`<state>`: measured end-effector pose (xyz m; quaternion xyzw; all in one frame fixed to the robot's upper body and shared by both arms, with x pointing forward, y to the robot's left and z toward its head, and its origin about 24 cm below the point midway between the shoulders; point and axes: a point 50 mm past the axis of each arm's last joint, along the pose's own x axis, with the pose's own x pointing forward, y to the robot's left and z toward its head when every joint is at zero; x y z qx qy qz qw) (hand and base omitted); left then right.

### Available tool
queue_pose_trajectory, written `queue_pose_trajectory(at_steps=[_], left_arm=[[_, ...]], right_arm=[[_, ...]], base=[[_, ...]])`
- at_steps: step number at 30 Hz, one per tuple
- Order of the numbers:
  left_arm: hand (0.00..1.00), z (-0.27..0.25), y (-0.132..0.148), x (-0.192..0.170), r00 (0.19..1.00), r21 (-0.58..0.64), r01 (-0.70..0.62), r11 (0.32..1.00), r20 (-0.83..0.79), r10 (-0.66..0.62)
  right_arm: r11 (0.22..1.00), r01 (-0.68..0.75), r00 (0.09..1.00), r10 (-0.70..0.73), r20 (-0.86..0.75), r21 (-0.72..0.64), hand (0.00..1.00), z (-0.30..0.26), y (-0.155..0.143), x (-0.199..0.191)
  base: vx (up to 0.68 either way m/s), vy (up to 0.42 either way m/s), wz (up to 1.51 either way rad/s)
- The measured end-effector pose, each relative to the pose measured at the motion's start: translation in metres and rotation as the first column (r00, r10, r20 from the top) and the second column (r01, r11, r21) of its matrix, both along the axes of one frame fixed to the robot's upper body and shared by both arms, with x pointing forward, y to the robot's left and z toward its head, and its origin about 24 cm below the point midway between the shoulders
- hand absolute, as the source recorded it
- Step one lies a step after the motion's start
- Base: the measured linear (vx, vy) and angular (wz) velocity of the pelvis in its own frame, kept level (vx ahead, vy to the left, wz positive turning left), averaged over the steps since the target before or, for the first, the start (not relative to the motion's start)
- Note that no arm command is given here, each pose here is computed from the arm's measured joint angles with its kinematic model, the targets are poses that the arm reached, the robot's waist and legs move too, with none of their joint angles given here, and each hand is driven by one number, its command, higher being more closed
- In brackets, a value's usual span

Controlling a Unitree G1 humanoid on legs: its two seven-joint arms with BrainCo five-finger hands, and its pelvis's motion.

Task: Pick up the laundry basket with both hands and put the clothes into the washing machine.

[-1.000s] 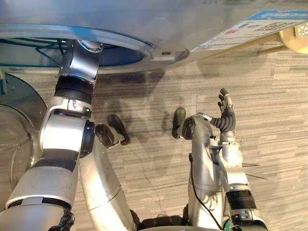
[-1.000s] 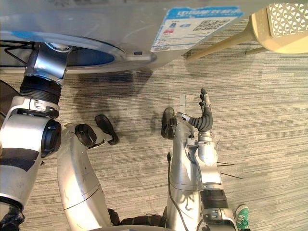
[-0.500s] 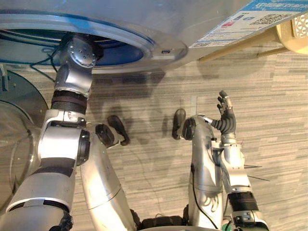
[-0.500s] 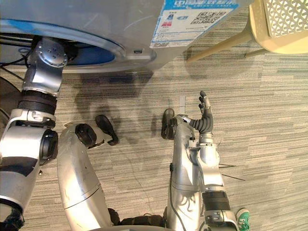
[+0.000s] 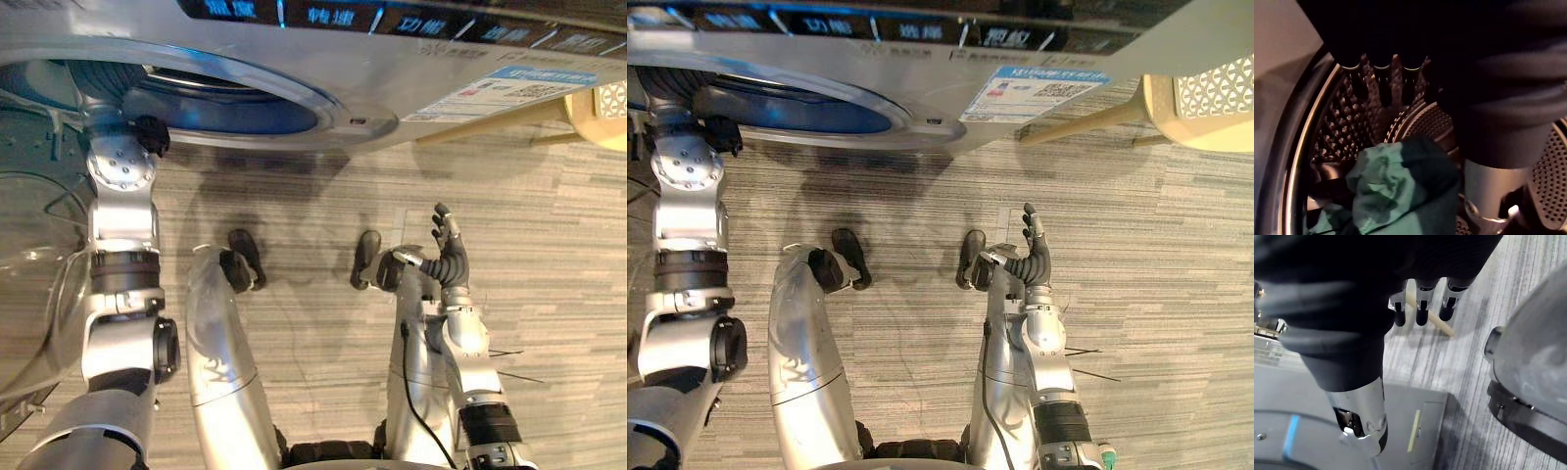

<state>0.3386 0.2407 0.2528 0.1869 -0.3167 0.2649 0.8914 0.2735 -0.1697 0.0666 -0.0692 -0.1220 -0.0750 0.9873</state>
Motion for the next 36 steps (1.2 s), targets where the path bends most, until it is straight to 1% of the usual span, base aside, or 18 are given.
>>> queue_pose_trajectory(at_steps=[4, 8, 9, 11, 12, 14, 15, 16, 19, 20, 22, 24, 25, 27, 29, 31, 34, 36], left_arm=[[0.0, -0.047, -0.007, -0.006, 0.995, -0.091, 0.015, 0.996, -0.095, -0.024], [0.0, -0.126, -0.025, -0.025, 0.963, -0.292, 0.015, 0.956, -0.252, -0.092], [0.0, -0.138, -0.028, -0.029, 0.955, -0.313, 0.01, 0.95, -0.277, -0.101], [0.0, -0.181, -0.042, -0.05, 0.917, -0.424, 0.011, 0.905, -0.358, -0.179], [0.0, -0.192, -0.043, -0.057, 0.904, -0.445, 0.007, 0.895, -0.38, -0.196], [0.0, -0.225, -0.05, -0.074, 0.852, -0.506, 0.002, 0.862, -0.45, -0.267], [0.0, -0.249, -0.055, -0.087, 0.789, -0.52, -0.001, 0.854, -0.525, -0.319], [0.0, -0.259, -0.057, -0.093, 0.763, -0.524, -0.005, 0.852, -0.552, -0.335], [0.0, -0.298, -0.06, -0.122, 0.644, -0.535, -0.055, 0.843, -0.665, -0.38], [0.0, -0.304, -0.06, -0.128, 0.622, -0.535, -0.069, 0.842, -0.683, -0.383], [0.0, -0.327, -0.06, -0.146, 0.535, -0.531, -0.115, 0.84, -0.745, -0.397], [0.0, -0.352, -0.059, -0.166, 0.426, -0.522, -0.168, 0.837, -0.804, -0.416], [0.0, -0.357, -0.059, -0.17, 0.397, -0.513, -0.174, 0.84, -0.817, -0.417], [0.0, -0.371, -0.057, -0.183, 0.317, -0.49, -0.206, 0.847, -0.852, -0.416], [0.0, -0.378, -0.055, -0.192, 0.265, -0.461, -0.215, 0.861, -0.876, -0.403], [0.0, -0.382, -0.056, -0.196, 0.24, -0.456, -0.226, 0.861, -0.882, -0.405], [0.0, -0.389, -0.065, -0.2, 0.19, -0.461, -0.228, 0.857, -0.885, -0.426], [0.0, -0.391, -0.068, -0.2, 0.164, -0.456, -0.214, 0.864, -0.888, -0.429]], right_arm=[[1.0, 0.006, 1.0, -0.005, -0.024, 0.006, 0.0, -0.003, 0.001, -0.001], [0.999, 0.036, 0.997, -0.034, -0.067, 0.019, 0.0, -0.013, -0.001, -0.006], [0.999, 0.04, 0.996, -0.038, -0.075, 0.02, 0.0, -0.015, -0.002, -0.008], [0.998, 0.066, 0.989, -0.063, -0.134, 0.018, 0.0, -0.029, -0.008, -0.016], [0.997, 0.071, 0.985, -0.067, -0.157, 0.018, 0.0, -0.034, -0.009, -0.018], [0.996, 0.091, 0.963, -0.083, -0.257, 0.019, 0.0, -0.056, -0.014, -0.028], [0.994, 0.109, 0.937, -0.096, -0.335, 0.019, 0.0, -0.073, -0.017, -0.038], [0.993, 0.112, 0.927, -0.097, -0.363, 0.02, 0.0, -0.08, -0.017, -0.043], [0.991, 0.129, 0.89, -0.103, -0.443, 0.029, 0.0, -0.099, -0.018, -0.059], [0.99, 0.134, 0.885, -0.105, -0.454, 0.033, 0.0, -0.101, -0.019, -0.062], [0.987, 0.156, 0.858, -0.117, -0.501, 0.037, 0.0, -0.112, -0.022, -0.072], [0.983, 0.179, 0.797, -0.125, -0.591, 0.032, 0.0, -0.134, -0.025, -0.087], [0.981, 0.188, 0.778, -0.127, -0.615, 0.036, 0.0, -0.14, -0.025, -0.09], [0.976, 0.216, 0.711, -0.131, -0.691, 0.038, 0.0, -0.159, -0.028, -0.103], [0.974, 0.225, 0.675, -0.128, -0.727, 0.038, 0.0, -0.168, -0.028, -0.11], [0.974, 0.225, 0.654, -0.131, -0.745, 0.026, 0.0, -0.172, -0.03, -0.113], [0.974, 0.225, 0.635, -0.157, -0.757, -0.014, 0.0, -0.174, -0.044, -0.11], [0.964, 0.264, 0.619, -0.178, -0.765, -0.011, 0.0, -0.176, -0.05, -0.112]], base=[[0.01, -0.071, 0.06], [0.04, -0.067, 0.06], [0.07, -0.069, 0.1], [0.11, -0.076, 0.17], [0.15, -0.086, 0.18], [0.16, -0.054, 0.18], [0.16, -0.02, 0.16], [0.22, -0.022, 0.18], [0.19, 0.005, 0.08], [0.14, 0.015, -0.05], [0.16, 0.016, -0.12], [0.16, 0.032, -0.19], [0.16, 0.035, -0.21], [0.14, 0.035, -0.34], [0.1, 0.04, -0.5], [0.06, 0.004, -0.6], [0.02, 0.035, -0.86], [-0.04, 0.116, -0.99]])
